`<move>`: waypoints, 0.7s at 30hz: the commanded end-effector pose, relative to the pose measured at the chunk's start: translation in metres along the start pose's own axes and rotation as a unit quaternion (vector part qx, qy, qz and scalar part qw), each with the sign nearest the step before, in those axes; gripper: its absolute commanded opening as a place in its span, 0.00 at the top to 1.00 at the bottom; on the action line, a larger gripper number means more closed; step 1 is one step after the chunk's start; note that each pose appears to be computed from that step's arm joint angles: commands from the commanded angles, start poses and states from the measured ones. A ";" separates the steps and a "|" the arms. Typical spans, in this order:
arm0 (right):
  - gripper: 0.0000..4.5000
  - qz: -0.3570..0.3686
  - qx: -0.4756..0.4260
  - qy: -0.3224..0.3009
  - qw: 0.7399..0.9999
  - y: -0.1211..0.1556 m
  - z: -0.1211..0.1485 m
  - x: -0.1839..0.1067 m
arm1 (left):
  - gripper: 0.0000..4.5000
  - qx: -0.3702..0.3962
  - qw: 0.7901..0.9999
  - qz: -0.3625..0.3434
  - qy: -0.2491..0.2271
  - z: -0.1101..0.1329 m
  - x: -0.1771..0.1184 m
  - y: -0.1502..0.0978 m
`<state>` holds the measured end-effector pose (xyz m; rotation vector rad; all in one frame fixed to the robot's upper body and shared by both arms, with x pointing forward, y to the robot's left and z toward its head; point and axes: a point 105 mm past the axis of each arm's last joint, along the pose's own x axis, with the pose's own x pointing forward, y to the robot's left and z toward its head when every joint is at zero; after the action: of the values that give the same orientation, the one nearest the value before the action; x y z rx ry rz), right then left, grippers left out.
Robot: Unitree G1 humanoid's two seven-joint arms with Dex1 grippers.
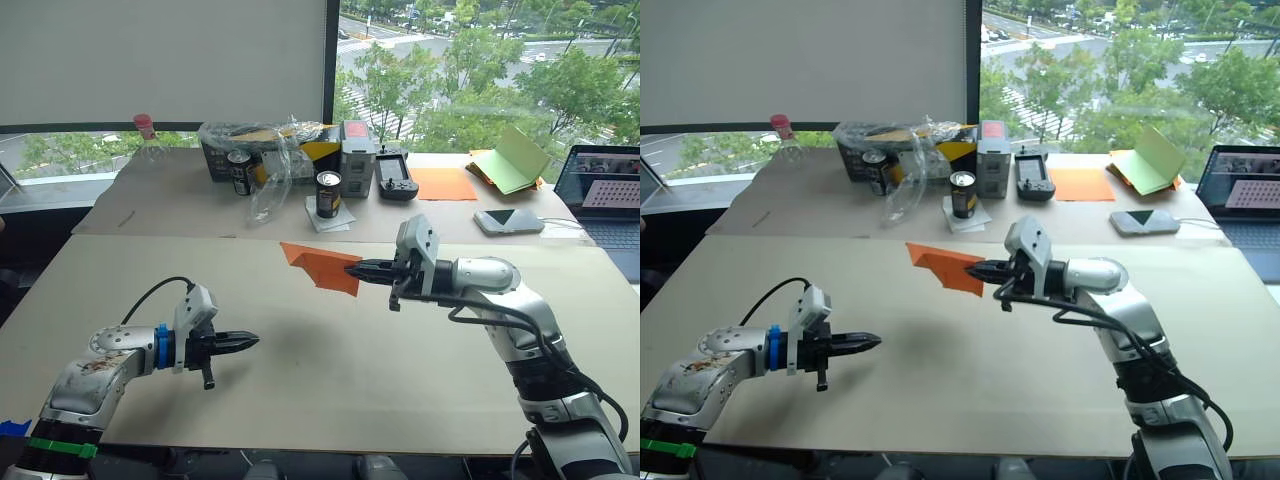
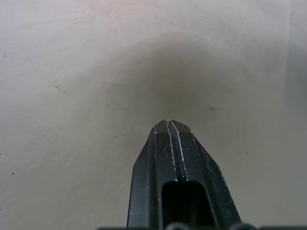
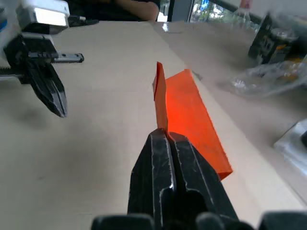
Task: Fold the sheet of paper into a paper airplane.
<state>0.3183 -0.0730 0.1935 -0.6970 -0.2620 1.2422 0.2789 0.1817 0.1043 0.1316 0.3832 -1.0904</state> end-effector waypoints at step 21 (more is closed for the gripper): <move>0.50 0.089 -0.352 -0.028 0.931 0.081 -0.056 -0.028 | 1.00 0.019 0.999 -0.033 -0.006 0.015 0.005 0.010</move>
<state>0.2787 -0.1022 0.0889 -1.3345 -0.6786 1.3769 0.2917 0.1786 0.1077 0.1348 0.3861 -1.1515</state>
